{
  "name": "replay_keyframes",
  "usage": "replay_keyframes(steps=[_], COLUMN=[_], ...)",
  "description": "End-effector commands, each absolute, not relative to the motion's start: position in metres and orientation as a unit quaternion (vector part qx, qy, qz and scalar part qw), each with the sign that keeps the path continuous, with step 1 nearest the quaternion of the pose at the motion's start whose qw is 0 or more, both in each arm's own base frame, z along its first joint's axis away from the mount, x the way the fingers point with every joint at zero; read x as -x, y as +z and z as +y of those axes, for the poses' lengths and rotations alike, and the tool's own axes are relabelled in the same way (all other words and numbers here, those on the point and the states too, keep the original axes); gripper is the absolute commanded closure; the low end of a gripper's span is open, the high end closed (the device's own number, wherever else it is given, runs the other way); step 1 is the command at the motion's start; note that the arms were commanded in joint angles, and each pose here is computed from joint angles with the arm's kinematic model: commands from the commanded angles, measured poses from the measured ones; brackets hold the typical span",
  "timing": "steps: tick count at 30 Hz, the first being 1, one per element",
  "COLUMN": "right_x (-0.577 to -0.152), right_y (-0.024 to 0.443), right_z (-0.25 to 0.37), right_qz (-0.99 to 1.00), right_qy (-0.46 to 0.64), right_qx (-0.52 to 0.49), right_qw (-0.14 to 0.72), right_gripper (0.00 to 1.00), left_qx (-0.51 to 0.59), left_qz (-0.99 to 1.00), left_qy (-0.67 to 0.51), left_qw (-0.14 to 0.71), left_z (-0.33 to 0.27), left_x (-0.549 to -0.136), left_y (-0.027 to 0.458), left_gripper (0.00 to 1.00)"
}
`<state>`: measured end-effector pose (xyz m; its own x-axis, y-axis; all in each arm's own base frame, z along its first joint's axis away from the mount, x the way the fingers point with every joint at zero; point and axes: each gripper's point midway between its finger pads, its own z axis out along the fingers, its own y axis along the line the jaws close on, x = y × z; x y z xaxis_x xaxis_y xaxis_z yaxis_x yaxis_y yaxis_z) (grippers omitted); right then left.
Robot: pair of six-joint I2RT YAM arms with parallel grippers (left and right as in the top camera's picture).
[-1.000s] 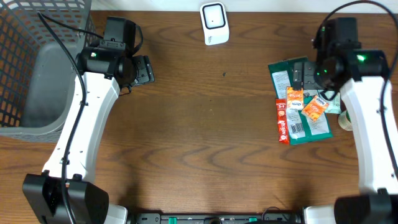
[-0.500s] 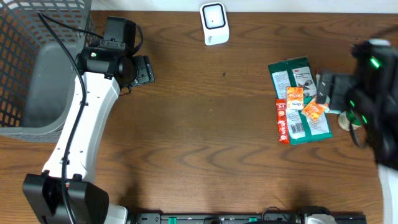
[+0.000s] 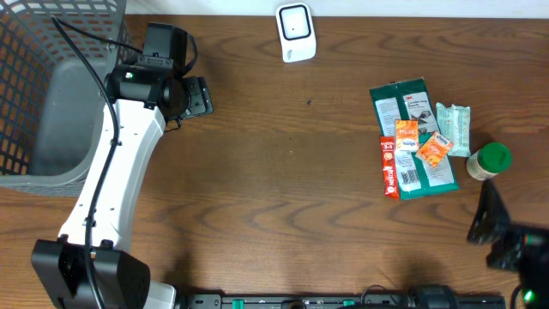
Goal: Scan the item barcode
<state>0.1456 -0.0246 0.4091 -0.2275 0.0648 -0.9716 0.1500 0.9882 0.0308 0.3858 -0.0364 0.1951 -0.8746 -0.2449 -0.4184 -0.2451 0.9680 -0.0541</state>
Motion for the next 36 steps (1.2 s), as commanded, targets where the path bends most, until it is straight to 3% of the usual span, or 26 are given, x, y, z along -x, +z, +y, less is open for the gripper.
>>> replay_keyframes(steps=[1,9,23,36], right_x=[-0.137,-0.141,-0.201,-0.227], right_y=[0.378,0.326,0.338,0.271], right_z=[-0.023,-0.015,0.006,0.006], right_qz=[0.779,0.725,0.539,0.551], right_qy=[-0.027,0.0,0.052,0.047], right_qx=[-0.065,-0.053,-0.026,-0.028], right_qw=[0.623,0.686,0.84,0.833], right_gripper=[0.01,0.01,0.01,0.01], left_qx=[0.128,0.128,0.128,0.128], left_qz=[0.965,0.965,0.965,0.965], left_qy=[0.007,0.007,0.007,0.007], left_qw=[0.229,0.229,0.229,0.229], left_z=[-0.032,-0.032,-0.032,-0.032], left_x=[-0.383,-0.383,-0.383,-0.383], left_y=[0.205,0.204,0.205,0.205], left_gripper=[0.19,0.2,0.19,0.19])
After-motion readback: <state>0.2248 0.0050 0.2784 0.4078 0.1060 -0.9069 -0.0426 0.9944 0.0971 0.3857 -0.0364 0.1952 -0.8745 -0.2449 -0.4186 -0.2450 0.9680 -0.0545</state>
